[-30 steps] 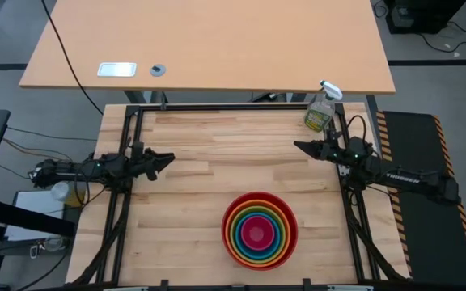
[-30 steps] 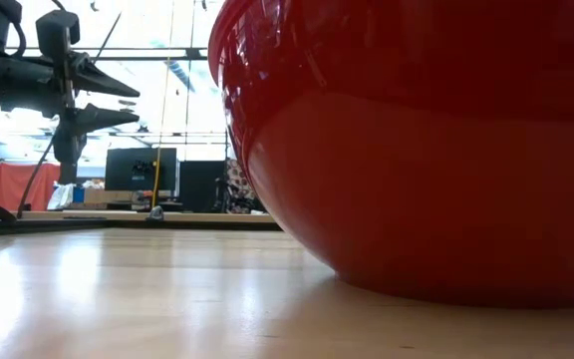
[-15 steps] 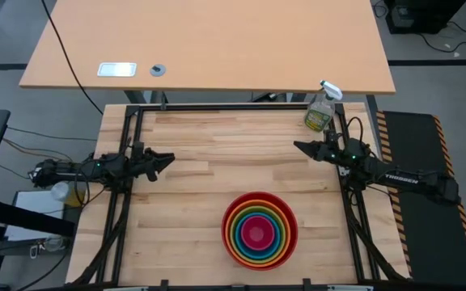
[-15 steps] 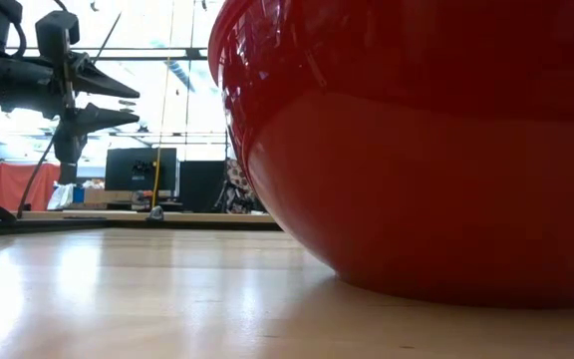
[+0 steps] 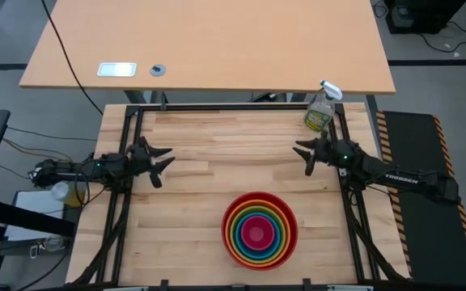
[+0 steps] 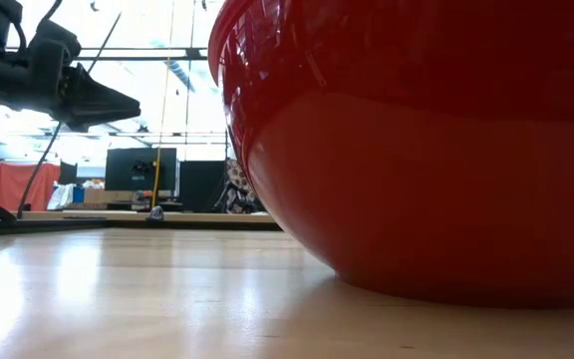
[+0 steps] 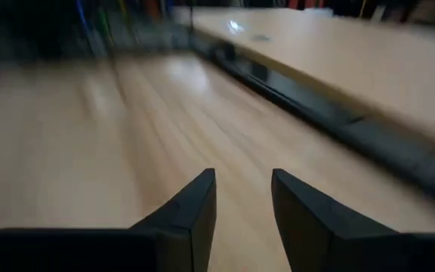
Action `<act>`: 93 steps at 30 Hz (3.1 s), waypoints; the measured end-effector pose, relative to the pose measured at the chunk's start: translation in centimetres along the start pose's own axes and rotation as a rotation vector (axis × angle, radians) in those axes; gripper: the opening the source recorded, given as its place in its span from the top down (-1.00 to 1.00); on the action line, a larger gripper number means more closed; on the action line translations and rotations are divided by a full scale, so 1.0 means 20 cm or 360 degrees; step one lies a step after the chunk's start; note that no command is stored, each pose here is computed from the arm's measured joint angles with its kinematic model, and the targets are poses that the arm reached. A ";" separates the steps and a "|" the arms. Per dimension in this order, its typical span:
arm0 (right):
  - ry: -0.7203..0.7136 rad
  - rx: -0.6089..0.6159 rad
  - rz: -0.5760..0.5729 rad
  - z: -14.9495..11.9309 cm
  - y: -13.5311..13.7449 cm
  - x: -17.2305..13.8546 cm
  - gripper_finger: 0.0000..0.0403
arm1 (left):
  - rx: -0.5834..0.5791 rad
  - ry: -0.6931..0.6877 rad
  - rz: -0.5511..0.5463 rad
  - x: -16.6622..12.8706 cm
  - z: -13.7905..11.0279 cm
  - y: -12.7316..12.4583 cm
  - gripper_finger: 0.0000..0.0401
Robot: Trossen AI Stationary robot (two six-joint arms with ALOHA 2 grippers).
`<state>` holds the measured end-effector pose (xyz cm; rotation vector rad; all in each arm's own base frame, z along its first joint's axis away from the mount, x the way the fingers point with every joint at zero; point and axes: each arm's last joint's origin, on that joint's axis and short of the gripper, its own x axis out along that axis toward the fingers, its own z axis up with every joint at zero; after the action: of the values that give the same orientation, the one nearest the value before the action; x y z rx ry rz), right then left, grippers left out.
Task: Nest bowls inside each other
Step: Return to Home Position
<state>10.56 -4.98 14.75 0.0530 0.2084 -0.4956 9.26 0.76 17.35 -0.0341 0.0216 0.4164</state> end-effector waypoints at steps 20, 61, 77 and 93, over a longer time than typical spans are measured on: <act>0.0077 -0.0513 -0.0093 -0.02 -0.01 0.00 0.32 | 0.0085 -0.0004 0.0000 0.00 0.00 0.00 0.17; 0.0078 -0.0513 -0.0091 -0.02 -0.01 0.00 0.32 | 0.0084 -0.0004 0.0000 0.00 0.00 0.00 0.17; 0.0078 -0.0513 -0.0091 -0.02 -0.01 0.00 0.32 | 0.0084 -0.0004 -0.0001 0.00 0.00 0.00 0.17; 0.0078 -0.0512 -0.0091 -0.02 -0.01 0.00 0.32 | 0.0084 -0.0004 -0.0001 0.00 0.00 0.00 0.17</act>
<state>10.38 -5.10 14.38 -0.2559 0.3359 -0.5131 9.26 0.76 17.36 0.0187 0.0299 0.4149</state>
